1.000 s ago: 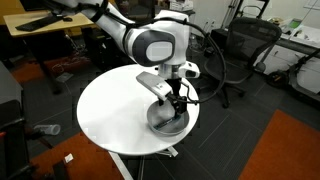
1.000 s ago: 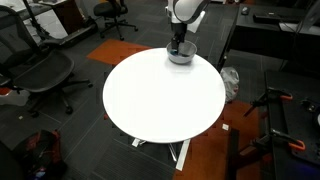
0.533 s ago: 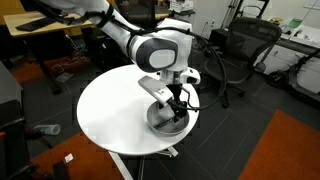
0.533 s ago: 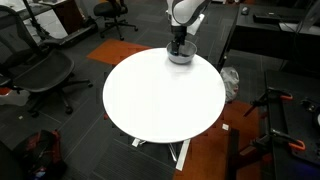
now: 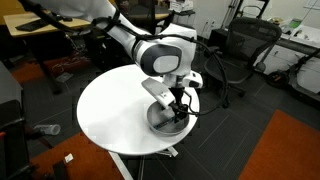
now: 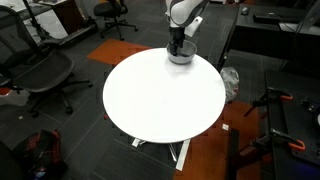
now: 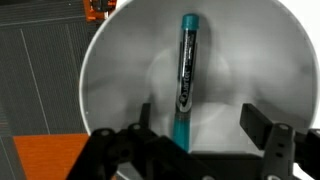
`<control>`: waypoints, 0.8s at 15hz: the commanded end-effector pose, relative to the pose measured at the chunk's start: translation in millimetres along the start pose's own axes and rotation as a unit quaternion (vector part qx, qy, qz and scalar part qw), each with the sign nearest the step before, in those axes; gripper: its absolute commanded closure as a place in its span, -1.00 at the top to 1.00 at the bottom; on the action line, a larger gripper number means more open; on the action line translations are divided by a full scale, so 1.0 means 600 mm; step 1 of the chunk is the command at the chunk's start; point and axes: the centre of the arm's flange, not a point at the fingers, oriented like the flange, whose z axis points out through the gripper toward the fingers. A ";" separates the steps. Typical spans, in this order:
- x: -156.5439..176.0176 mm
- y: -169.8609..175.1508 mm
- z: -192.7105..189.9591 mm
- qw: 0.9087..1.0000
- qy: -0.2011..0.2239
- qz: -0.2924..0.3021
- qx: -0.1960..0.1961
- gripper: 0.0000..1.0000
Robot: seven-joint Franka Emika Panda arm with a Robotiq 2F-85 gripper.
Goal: Put the marker in the white bowl then remove it and put it on the table
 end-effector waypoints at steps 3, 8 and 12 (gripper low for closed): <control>0.025 0.015 0.008 1.000 -0.008 -0.001 0.025 -0.13; 0.026 0.019 0.015 1.000 -0.010 0.002 0.028 -0.87; 0.022 0.016 0.010 1.000 -0.012 -0.001 0.024 -0.91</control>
